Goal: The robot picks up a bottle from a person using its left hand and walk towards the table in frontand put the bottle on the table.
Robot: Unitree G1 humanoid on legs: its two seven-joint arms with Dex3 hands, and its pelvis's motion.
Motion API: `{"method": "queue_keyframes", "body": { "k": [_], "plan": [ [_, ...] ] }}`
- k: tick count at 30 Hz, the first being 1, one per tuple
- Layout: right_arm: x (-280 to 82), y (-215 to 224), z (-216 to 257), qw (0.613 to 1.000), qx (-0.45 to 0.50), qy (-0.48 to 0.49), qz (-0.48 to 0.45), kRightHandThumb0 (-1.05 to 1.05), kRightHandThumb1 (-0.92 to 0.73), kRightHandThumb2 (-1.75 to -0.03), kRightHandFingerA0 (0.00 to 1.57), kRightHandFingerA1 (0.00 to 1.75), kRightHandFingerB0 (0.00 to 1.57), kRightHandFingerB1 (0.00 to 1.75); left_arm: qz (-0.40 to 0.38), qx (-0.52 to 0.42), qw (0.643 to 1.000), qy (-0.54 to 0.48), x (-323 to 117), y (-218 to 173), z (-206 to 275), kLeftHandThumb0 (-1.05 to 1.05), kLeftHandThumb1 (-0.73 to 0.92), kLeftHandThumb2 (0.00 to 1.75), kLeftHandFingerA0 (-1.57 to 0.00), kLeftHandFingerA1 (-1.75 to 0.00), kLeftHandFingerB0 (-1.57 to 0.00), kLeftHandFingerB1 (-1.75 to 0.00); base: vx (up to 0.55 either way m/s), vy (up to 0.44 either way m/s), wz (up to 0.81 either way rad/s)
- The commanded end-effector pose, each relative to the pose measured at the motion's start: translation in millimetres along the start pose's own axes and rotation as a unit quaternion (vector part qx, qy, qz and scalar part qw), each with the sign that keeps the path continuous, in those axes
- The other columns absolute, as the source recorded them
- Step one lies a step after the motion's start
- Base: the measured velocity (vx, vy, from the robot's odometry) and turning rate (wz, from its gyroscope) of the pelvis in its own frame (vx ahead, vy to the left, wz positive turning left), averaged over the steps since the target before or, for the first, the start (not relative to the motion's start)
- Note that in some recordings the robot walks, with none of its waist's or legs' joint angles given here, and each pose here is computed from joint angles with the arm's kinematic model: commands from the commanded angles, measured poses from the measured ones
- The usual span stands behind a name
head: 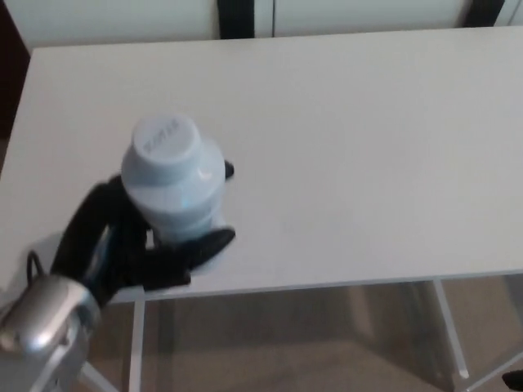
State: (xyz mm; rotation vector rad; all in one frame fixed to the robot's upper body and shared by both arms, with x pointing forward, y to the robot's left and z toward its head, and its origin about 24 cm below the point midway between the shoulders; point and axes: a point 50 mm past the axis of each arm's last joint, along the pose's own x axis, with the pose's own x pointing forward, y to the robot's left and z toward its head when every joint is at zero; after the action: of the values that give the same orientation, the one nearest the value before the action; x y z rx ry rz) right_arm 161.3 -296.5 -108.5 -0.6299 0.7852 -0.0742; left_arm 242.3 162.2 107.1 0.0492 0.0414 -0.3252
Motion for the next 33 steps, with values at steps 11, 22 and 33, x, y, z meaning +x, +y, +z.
{"method": "queue_keyframes", "body": {
  "k": [11,22,33],
  "plan": [
    [-1.7,-4.5,-9.0,1.000,0.005,0.027,0.008,-0.57,-0.61,-0.58,0.49,0.51,0.46,0.41,0.048,0.055,0.996,0.050,58.4,25.6,-0.7,-0.14,0.89,0.67,-1.01,-1.40,-0.70,-0.91,0.00,0.000,0.00],
    [-1.0,-0.5,-7.1,0.999,0.014,0.028,0.009,-0.53,-0.62,-0.58,0.53,0.48,0.47,0.41,0.015,0.078,0.991,0.108,90.5,-4.9,-39.9,-0.07,0.88,0.65,-0.96,-1.42,-0.75,-0.85,0.00,0.000,0.00],
    [-0.3,0.3,-4.4,1.000,0.008,0.021,0.010,-0.57,-0.50,-0.86,0.52,0.63,0.42,0.54,-0.032,0.088,0.990,0.108,103.6,-44.4,-53.9,-0.08,0.82,0.69,-0.99,-1.42,-0.82,-0.85,-0.03,-0.078,0.01]
  ]
}}
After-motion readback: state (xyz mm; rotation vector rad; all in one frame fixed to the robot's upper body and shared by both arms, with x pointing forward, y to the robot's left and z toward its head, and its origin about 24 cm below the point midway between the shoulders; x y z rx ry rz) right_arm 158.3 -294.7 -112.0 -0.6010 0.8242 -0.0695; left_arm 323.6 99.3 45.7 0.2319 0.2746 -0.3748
